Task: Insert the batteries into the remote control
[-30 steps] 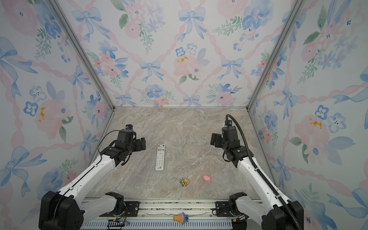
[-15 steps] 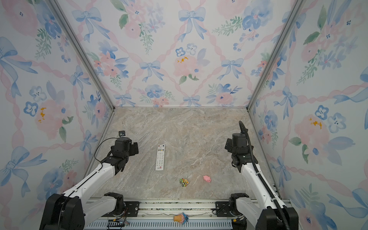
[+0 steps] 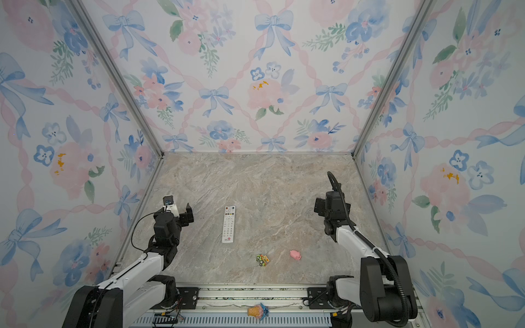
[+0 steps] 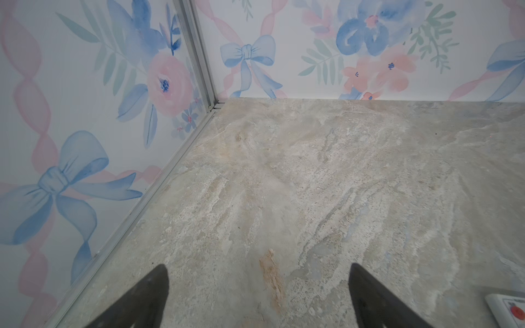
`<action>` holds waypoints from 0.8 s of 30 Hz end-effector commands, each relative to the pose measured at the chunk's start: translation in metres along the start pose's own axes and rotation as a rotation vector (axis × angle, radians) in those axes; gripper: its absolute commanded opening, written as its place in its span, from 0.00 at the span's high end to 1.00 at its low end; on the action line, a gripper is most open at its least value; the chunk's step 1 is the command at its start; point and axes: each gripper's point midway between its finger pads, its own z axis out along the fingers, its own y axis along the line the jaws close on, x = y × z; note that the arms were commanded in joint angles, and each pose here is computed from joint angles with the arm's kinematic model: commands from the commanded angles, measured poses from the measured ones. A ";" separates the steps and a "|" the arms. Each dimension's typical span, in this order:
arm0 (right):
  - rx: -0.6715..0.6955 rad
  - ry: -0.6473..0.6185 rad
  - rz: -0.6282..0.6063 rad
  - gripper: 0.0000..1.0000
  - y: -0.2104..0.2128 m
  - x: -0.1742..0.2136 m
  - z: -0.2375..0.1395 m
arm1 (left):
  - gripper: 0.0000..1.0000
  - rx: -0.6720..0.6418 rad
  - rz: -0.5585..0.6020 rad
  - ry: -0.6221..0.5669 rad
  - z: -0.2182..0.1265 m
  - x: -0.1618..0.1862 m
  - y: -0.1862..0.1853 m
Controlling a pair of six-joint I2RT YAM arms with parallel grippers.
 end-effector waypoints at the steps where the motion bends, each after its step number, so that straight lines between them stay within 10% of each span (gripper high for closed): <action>1: -0.028 -0.093 0.003 0.03 0.006 -0.020 0.012 | 0.02 -0.021 -0.041 -0.103 0.006 -0.017 0.004; 24: -0.107 -0.154 -0.012 0.03 0.022 -0.022 0.037 | 0.02 0.068 -0.017 -0.112 0.047 0.006 -0.023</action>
